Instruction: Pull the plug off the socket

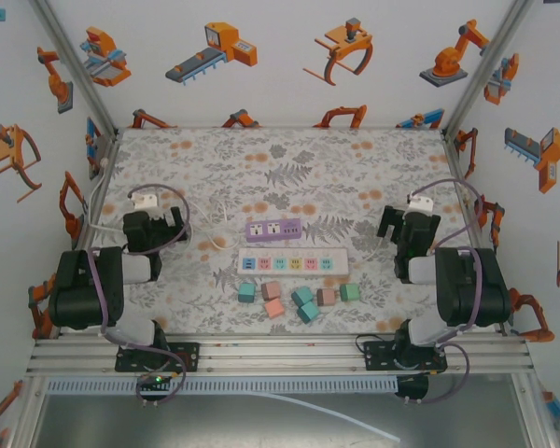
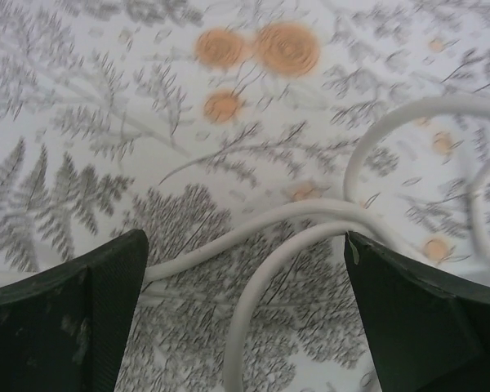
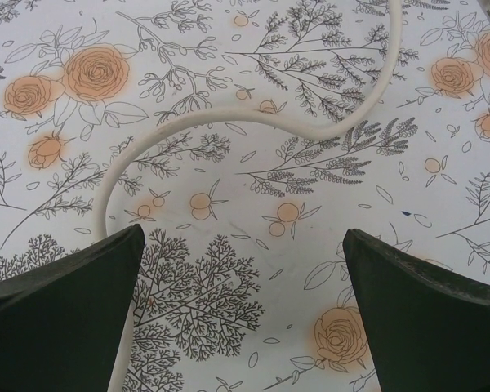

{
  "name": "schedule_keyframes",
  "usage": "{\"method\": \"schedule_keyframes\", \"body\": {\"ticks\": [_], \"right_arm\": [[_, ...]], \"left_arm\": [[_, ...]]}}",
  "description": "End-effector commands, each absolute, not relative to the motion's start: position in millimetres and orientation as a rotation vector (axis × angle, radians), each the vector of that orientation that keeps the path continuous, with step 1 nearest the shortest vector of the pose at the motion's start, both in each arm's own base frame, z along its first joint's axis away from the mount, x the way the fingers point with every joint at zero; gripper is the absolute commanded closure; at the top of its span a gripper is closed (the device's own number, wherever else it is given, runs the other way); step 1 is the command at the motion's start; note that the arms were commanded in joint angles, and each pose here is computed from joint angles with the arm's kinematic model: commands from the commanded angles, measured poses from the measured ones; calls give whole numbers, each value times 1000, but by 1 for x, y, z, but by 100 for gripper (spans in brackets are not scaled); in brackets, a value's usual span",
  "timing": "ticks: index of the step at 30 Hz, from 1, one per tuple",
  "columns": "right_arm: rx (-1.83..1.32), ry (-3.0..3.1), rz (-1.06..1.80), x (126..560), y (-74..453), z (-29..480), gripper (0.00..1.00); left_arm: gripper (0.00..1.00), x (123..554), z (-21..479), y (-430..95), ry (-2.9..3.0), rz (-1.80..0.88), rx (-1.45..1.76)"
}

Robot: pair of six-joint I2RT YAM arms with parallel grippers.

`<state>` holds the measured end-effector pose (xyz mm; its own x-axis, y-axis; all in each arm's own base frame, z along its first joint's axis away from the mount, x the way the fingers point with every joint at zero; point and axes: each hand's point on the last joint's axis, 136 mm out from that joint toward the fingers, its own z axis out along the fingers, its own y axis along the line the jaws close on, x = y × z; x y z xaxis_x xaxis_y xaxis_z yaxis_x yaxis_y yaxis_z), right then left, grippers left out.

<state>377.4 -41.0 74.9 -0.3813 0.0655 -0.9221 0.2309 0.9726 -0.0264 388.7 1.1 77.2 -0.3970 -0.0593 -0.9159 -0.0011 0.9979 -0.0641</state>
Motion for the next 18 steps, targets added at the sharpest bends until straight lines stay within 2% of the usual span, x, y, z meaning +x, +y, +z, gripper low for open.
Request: {"method": "schedule_keyframes", "body": {"ticks": [1,18], "right_arm": [[241,1896,-187,386,-47,91,1],[169,1921,-144,391,-36,89,1]], "left_arm": [[3,397,89,-4,1963,-82,-10],[3,398,88,-4,1962,-50,-18]]}}
